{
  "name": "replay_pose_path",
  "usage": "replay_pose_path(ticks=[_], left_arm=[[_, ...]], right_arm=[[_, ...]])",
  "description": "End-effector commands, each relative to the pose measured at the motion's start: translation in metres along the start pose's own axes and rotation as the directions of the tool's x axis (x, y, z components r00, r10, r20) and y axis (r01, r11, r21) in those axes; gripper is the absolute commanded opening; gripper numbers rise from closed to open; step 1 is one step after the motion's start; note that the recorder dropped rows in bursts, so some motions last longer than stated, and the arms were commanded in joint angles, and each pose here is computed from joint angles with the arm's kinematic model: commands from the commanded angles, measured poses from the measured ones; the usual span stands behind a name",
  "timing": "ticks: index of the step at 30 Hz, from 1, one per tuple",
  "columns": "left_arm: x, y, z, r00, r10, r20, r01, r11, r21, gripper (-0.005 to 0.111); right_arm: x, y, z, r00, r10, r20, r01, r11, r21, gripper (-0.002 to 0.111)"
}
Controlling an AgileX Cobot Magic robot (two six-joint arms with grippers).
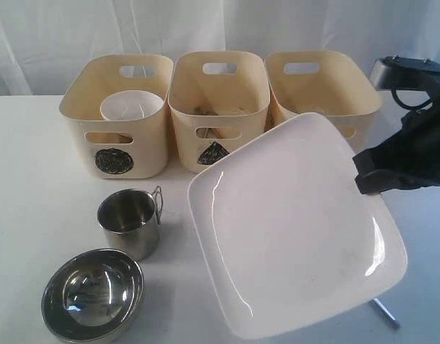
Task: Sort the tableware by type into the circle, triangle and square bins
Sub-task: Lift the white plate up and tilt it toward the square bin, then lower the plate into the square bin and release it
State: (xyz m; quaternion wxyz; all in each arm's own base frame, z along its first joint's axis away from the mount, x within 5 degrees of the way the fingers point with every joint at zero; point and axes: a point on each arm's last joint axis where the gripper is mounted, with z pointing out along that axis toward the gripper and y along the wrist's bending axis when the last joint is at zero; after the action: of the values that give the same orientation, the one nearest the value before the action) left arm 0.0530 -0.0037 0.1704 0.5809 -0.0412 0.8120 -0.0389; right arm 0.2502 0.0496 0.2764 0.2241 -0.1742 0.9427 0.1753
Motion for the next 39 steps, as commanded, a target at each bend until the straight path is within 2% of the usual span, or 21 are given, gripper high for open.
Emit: replay_pose_path(ticks=[1, 18, 29, 39], left_arm=[[0.001, 0.000, 0.000, 1.000, -0.002, 0.004, 0.002, 1.000, 0.002, 0.000], [0.001, 0.000, 0.000, 1.000, -0.002, 0.004, 0.002, 1.000, 0.002, 0.000], [0.001, 0.000, 0.000, 1.000, -0.002, 0.004, 0.002, 1.000, 0.002, 0.000], [0.001, 0.000, 0.000, 1.000, -0.002, 0.004, 0.002, 1.000, 0.002, 0.000]], right_arm=[[-0.007, 0.002, -0.010, 0.998, -0.001, 0.057, 0.001, 1.000, -0.003, 0.000], [-0.041, 0.005, -0.046, 0.982, -0.079, 0.169, 0.068, 0.995, 0.068, 0.000], [-0.046, -0.018, -0.068, 0.973, -0.019, 0.228, -0.010, 0.992, 0.124, 0.000], [-0.067, -0.024, -0.098, 0.939, -0.044, 0.340, -0.018, 0.984, 0.177, 0.000]])
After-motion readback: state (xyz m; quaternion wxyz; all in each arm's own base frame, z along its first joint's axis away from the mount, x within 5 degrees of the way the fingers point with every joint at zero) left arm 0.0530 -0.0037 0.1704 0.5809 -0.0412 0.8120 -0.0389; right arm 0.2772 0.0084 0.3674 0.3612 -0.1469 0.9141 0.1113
